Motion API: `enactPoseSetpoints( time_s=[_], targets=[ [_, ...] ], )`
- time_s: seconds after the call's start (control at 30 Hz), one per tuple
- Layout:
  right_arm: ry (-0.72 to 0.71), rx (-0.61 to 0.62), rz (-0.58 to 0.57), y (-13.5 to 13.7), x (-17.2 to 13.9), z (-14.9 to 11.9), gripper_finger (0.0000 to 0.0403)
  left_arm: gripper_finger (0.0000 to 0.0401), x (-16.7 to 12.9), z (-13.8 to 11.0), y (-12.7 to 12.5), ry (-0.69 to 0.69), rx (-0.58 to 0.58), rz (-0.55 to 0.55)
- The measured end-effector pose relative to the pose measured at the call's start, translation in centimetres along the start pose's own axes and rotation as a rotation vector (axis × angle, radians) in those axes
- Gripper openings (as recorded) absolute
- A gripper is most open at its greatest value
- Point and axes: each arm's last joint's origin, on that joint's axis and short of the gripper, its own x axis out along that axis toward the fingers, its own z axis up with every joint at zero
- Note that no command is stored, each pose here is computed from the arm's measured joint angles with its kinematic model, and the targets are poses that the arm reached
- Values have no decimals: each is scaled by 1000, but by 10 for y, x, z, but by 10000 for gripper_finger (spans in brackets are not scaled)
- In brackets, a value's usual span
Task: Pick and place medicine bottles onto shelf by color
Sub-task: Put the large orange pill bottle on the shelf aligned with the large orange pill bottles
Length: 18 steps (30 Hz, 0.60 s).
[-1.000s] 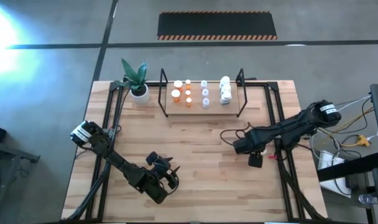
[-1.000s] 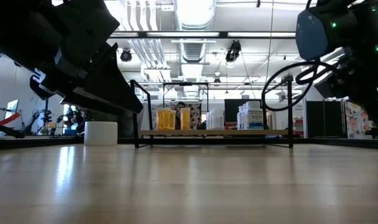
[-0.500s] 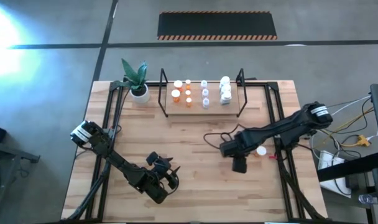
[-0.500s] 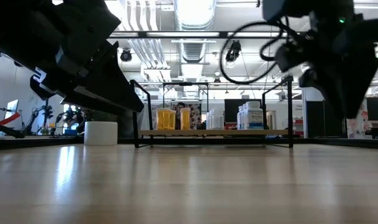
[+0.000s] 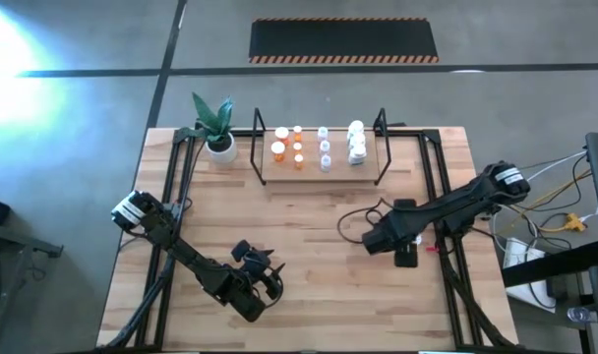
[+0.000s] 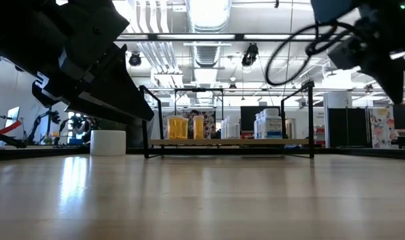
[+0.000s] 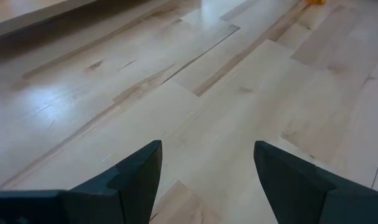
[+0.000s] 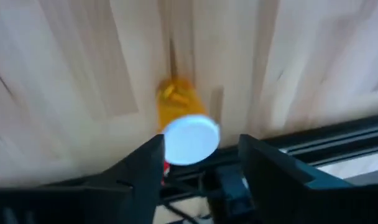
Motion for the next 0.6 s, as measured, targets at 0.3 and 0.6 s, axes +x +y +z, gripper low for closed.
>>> enactPoseSetpoints(
  time_s=[0.3, 0.6],
  targets=[
    [133, 56, 28, -7, 40, -20, 299, 238, 0, 0, 0, -1, 11, -3],
    [77, -4, 31, -6, 59, -16, 331, 238, 0, 1, -1, -4, 16, -8]
  ],
)
